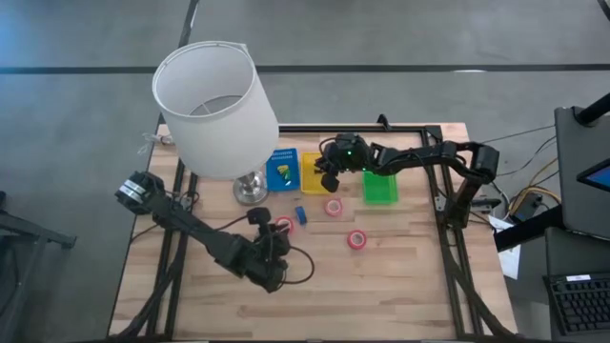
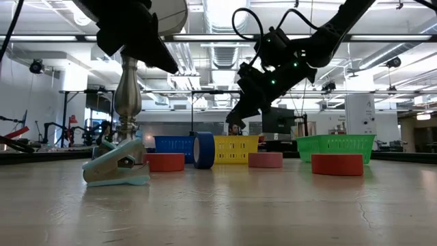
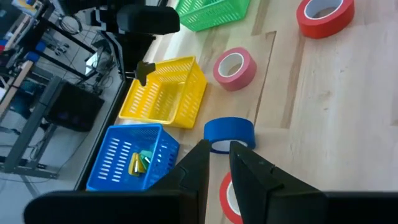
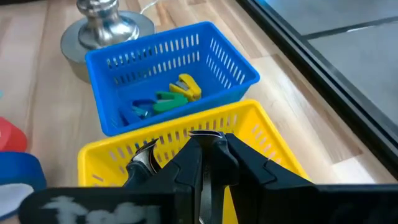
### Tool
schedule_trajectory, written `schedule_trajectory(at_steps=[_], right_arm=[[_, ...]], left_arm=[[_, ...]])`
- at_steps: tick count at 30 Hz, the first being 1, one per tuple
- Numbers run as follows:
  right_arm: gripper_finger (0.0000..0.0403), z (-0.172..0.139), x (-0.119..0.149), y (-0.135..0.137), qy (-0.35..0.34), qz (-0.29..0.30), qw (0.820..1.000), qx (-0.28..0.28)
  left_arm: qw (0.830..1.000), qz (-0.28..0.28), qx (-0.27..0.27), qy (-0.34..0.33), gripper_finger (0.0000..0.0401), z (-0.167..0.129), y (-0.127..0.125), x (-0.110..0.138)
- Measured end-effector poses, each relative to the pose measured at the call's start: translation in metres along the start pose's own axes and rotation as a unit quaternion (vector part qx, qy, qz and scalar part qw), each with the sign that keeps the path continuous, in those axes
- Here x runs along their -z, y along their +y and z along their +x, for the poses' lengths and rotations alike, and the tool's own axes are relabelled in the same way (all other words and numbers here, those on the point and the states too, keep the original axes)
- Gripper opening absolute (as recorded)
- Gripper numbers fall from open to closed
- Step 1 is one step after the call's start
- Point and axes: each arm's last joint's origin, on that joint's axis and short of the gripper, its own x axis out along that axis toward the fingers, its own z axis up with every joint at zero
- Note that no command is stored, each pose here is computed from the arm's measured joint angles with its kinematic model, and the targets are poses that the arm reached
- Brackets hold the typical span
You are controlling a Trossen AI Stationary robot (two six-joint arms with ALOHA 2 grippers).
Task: Pick and place Stapler, Stapler remover, tape
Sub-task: Put the black staple remover into the yellow bin, then put the bottom blue staple remover into the yellow bin
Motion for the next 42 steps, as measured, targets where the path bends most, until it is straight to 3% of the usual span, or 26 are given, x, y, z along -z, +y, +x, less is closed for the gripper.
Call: schedule_trajectory(at_steps=[6,13,19,28,34,42], right_arm=[[0.0054,0.001,0.001,0.0,0.001,0.02,1.0,0.001],[0.0054,0.026,0.017,-0.001,0.015,0.02,1.0,0.002],[0.0054,0.036,0.004,-0.005,-0.002,0.022,1.0,0.004],[0.0055,0.061,0.008,-0.017,0.07,0.052,0.996,0.018],[0.0086,0.079,0.008,-0.018,0.132,0.019,0.991,0.028],[0.0132,0.065,-0.015,-0.015,0.143,-0.008,0.99,0.02]], left_arm=[[1.0,0.015,-0.004,0.001,0.0067,0.003,0.004,-0.005],[1.0,0.028,0.003,0.009,0.0067,0.008,0.008,-0.009],[0.999,0.044,0.005,0.014,0.0067,0.011,0.01,-0.009],[0.999,0.033,0.004,0.015,0.0067,0.012,0.01,-0.01],[1.0,0.02,0.016,0.018,0.0067,0.011,0.01,-0.01],[1.0,0.0,0.02,0.02,0.0067,0.011,0.009,-0.009]])
